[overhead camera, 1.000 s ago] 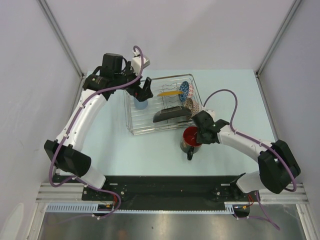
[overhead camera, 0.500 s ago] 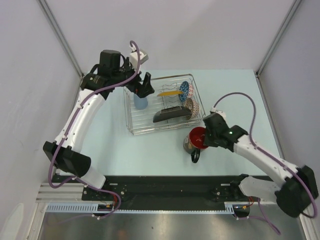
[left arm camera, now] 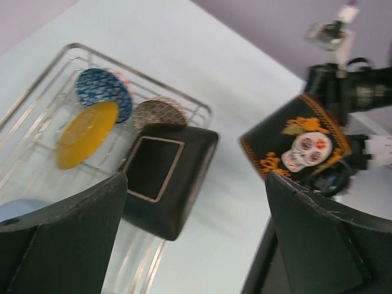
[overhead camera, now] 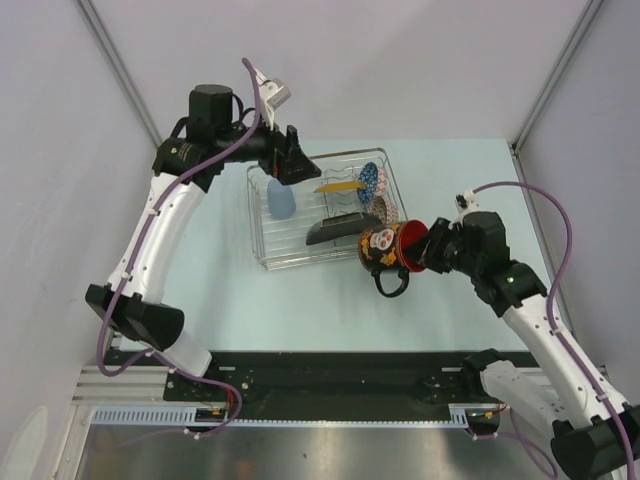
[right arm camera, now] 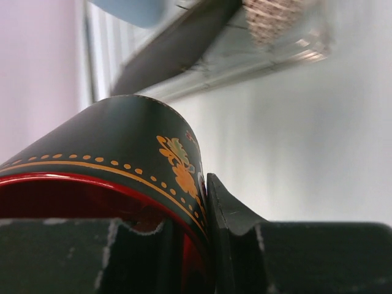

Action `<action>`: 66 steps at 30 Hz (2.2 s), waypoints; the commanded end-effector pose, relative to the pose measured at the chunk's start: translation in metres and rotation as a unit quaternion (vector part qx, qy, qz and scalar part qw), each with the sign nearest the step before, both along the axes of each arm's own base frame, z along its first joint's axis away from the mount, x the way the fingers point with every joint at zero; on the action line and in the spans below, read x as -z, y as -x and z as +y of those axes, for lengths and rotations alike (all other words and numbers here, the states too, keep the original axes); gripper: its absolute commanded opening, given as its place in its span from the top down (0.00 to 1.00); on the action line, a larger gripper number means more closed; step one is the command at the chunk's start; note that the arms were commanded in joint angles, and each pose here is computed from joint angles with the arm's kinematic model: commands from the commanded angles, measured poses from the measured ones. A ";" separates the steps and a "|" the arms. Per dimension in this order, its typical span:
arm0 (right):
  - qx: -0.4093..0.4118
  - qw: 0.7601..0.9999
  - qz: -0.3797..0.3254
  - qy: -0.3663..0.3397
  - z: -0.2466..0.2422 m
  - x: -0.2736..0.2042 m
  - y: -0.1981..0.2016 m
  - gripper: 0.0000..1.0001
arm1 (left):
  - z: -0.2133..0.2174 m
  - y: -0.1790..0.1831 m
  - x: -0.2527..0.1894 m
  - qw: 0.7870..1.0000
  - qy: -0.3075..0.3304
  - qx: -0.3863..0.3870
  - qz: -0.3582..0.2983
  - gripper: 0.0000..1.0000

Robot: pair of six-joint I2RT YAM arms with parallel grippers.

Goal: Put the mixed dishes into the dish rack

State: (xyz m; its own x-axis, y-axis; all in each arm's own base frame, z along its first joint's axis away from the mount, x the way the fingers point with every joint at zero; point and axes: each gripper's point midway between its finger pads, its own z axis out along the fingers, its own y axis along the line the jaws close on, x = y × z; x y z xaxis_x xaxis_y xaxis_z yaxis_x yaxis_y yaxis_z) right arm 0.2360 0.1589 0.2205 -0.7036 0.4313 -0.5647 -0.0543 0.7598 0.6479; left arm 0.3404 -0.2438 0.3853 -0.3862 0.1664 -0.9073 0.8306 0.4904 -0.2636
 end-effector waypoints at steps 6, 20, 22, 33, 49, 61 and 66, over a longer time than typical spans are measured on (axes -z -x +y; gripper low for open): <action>-0.094 0.936 -0.230 -0.251 0.050 -0.178 -0.039 1.00 | -0.020 0.063 -0.055 0.971 0.161 0.153 0.091 0.00; -0.060 0.851 -0.361 -0.376 0.028 -0.258 -0.074 1.00 | -0.010 0.088 -0.071 0.934 0.231 0.218 0.166 0.00; -0.056 0.851 -0.346 -0.392 0.034 -0.250 -0.090 1.00 | -0.011 0.088 -0.071 0.934 0.235 0.215 0.164 0.00; -0.088 0.830 -0.363 -0.415 0.066 -0.274 -0.105 1.00 | -0.039 0.074 -0.037 0.948 0.226 0.151 0.167 0.00; -0.094 0.840 -0.350 -0.404 0.089 -0.254 -0.117 1.00 | -0.061 0.069 -0.013 0.954 0.207 0.111 0.187 0.00; -0.098 0.842 -0.351 -0.399 0.105 -0.248 -0.125 1.00 | -0.092 0.079 -0.007 0.949 0.205 0.138 0.194 0.00; -0.099 0.847 -0.348 -0.389 0.109 -0.240 -0.131 1.00 | -0.099 0.079 -0.010 0.948 0.205 0.142 0.195 0.00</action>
